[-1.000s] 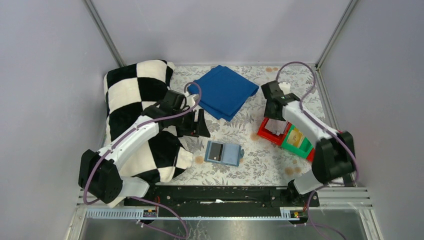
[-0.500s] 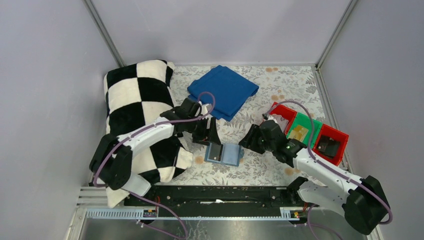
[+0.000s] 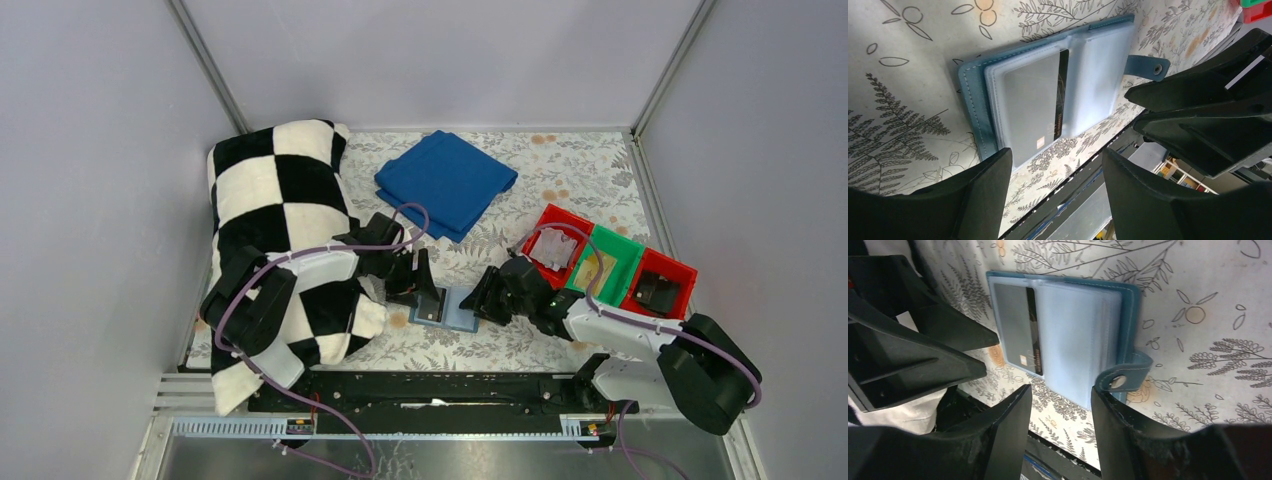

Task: Take the credit cards out of the card holder
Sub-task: Remove the credit card from the card holder.

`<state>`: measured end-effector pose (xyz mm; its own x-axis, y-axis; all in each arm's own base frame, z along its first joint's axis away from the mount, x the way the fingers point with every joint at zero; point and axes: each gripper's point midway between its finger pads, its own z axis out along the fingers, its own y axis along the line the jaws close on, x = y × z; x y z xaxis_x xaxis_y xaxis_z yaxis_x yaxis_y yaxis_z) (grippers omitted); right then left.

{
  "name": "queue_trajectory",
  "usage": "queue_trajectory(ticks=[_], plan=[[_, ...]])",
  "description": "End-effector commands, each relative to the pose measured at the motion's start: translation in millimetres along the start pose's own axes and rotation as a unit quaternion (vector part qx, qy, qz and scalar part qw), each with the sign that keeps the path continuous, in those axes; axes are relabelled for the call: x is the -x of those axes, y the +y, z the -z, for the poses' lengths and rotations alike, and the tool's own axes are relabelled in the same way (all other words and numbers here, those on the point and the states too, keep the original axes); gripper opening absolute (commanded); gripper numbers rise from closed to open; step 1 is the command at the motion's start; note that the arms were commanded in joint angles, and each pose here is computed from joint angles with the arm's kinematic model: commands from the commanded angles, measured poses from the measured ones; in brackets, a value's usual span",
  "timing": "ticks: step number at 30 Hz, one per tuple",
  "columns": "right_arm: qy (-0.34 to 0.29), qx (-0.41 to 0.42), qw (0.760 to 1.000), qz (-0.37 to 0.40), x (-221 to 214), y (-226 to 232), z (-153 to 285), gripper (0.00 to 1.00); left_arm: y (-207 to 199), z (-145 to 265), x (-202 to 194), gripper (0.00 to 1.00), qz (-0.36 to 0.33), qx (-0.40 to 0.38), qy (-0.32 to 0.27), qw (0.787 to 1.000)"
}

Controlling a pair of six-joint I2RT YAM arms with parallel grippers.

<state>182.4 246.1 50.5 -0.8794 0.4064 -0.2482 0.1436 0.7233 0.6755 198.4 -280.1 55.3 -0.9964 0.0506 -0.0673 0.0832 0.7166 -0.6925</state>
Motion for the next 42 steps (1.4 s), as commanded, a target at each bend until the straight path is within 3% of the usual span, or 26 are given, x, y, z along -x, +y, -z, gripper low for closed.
queue_trajectory(ticks=[1,10,22,30,42], plan=[[-0.015,0.009,1.0,-0.016,3.0,2.9,-4.8,0.54,-3.4,0.6,10.0,0.7,-0.004,-0.02,-0.019,1.0],[-0.002,0.011,1.0,-0.022,-2.4,0.0,-13.1,0.54,15.9,-1.6,8.6,0.7,0.009,-0.013,-0.015,1.0],[-0.033,0.006,0.999,-0.016,10.1,3.5,-2.6,0.55,22.8,-7.0,4.0,0.7,0.008,-0.013,-0.003,1.0],[0.0,0.012,1.0,-0.026,-5.2,-4.2,-14.8,0.55,22.5,-8.2,4.3,0.7,0.009,-0.015,0.0,1.0],[0.009,0.087,0.996,0.003,3.3,46.6,-4.1,0.55,14.4,-5.1,9.1,0.69,-0.003,-0.024,-0.003,1.0]])
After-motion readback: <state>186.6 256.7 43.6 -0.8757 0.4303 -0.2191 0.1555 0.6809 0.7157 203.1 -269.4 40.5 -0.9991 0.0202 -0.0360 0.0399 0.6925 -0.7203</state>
